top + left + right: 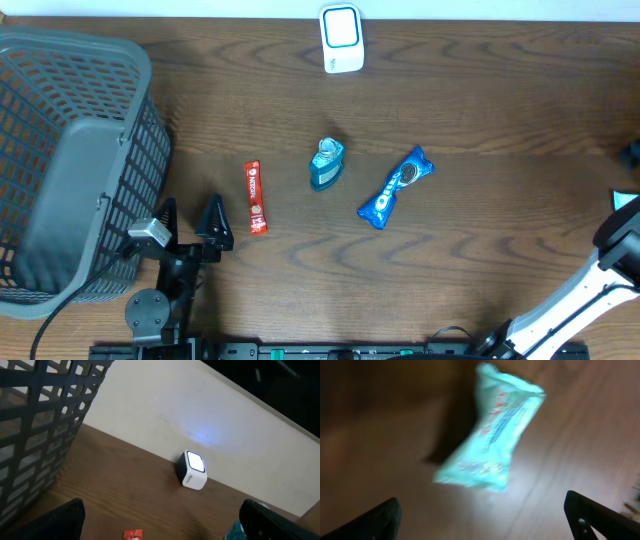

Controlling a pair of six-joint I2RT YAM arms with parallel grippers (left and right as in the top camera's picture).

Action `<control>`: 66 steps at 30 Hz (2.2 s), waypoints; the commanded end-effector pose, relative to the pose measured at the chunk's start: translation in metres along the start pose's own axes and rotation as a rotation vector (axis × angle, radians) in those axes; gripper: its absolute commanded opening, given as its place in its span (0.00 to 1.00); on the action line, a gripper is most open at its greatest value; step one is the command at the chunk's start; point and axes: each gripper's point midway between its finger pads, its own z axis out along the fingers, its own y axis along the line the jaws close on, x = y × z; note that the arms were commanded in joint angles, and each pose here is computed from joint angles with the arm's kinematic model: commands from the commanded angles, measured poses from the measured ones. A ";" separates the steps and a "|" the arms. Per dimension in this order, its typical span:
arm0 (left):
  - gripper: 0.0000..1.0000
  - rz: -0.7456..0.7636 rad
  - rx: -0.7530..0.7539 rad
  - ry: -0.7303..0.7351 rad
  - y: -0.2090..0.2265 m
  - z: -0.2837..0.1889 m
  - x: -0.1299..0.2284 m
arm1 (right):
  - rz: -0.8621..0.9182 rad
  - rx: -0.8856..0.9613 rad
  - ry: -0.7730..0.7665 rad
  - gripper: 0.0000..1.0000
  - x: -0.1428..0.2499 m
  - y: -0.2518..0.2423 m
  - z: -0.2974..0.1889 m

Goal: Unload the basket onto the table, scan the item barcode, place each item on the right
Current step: 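Swing right arm to the right and drop wipes pack on table, then move empty right gripper back toward the teal spray bottle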

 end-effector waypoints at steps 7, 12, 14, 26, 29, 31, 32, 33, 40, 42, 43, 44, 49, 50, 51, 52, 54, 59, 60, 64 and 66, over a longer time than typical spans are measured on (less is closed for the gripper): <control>0.98 -0.014 -0.032 0.040 0.009 0.000 0.012 | -0.152 -0.240 -0.083 0.99 0.026 0.079 -0.102; 0.98 -0.036 -0.093 0.148 0.023 -0.004 0.039 | -0.239 -0.331 -0.179 0.99 0.053 0.109 -0.158; 0.98 -0.037 -0.097 0.153 0.024 -0.004 0.040 | -0.269 -0.370 -0.217 0.99 0.063 0.119 -0.178; 0.98 0.233 -0.005 0.186 0.012 -0.004 0.045 | -0.444 -0.479 -0.267 0.99 0.121 0.147 -0.232; 0.98 0.554 0.225 0.224 -0.018 -0.009 0.060 | -0.535 -0.549 -0.241 0.99 0.138 0.161 -0.239; 0.98 0.629 0.262 0.218 -0.023 -0.010 0.061 | -0.580 -0.578 -0.226 0.99 0.150 0.167 -0.243; 0.98 0.628 0.262 0.218 -0.022 -0.010 0.061 | -0.592 -0.581 -0.223 0.99 0.154 0.169 -0.245; 0.98 0.627 0.262 0.219 -0.023 -0.010 0.061 | -0.608 -0.582 -0.222 0.99 0.159 0.171 -0.246; 0.98 0.573 0.235 0.222 -0.019 -0.009 0.060 | -0.744 -0.596 -0.218 0.99 0.205 0.186 -0.259; 0.98 0.505 0.173 0.219 -0.011 -0.007 0.056 | -0.778 -0.599 -0.214 0.99 0.219 0.189 -0.262; 0.98 0.468 0.138 0.215 -0.007 -0.006 0.054 | -0.795 -0.602 -0.213 0.99 0.226 0.191 -0.264; 0.98 0.438 0.114 0.211 -0.003 -0.006 0.052 | -0.809 -0.603 -0.211 0.99 0.231 0.192 -0.265; 0.98 0.355 0.072 0.206 0.002 -0.005 0.050 | -0.842 -0.587 -0.168 0.99 0.261 0.190 -0.268; 0.98 0.348 0.071 0.206 0.002 -0.005 0.050 | -0.850 -0.585 -0.165 0.99 0.265 0.190 -0.268; 0.98 0.336 0.066 0.205 0.002 -0.005 0.049 | -0.860 -0.584 -0.163 0.99 0.270 0.190 -0.269; 0.98 0.321 0.054 0.202 0.004 -0.004 0.049 | -0.868 -0.583 -0.161 0.99 0.273 0.190 -0.270; 0.98 0.294 0.032 0.197 0.007 -0.004 0.047 | -0.886 -0.582 -0.158 0.99 0.280 0.190 -0.271; 0.98 0.285 0.023 0.202 0.009 -0.004 0.048 | -0.918 -0.582 -0.155 0.99 0.293 0.191 -0.273; 0.98 0.285 0.022 0.203 0.009 -0.004 0.048 | -0.920 -0.583 -0.155 0.99 0.294 0.191 -0.274; 0.98 0.284 0.022 0.205 0.009 -0.004 0.049 | -0.922 -0.582 -0.154 0.99 0.294 0.191 -0.273; 0.98 0.284 0.022 0.205 0.009 -0.004 0.049 | -0.923 -0.577 -0.150 0.99 0.295 0.189 -0.273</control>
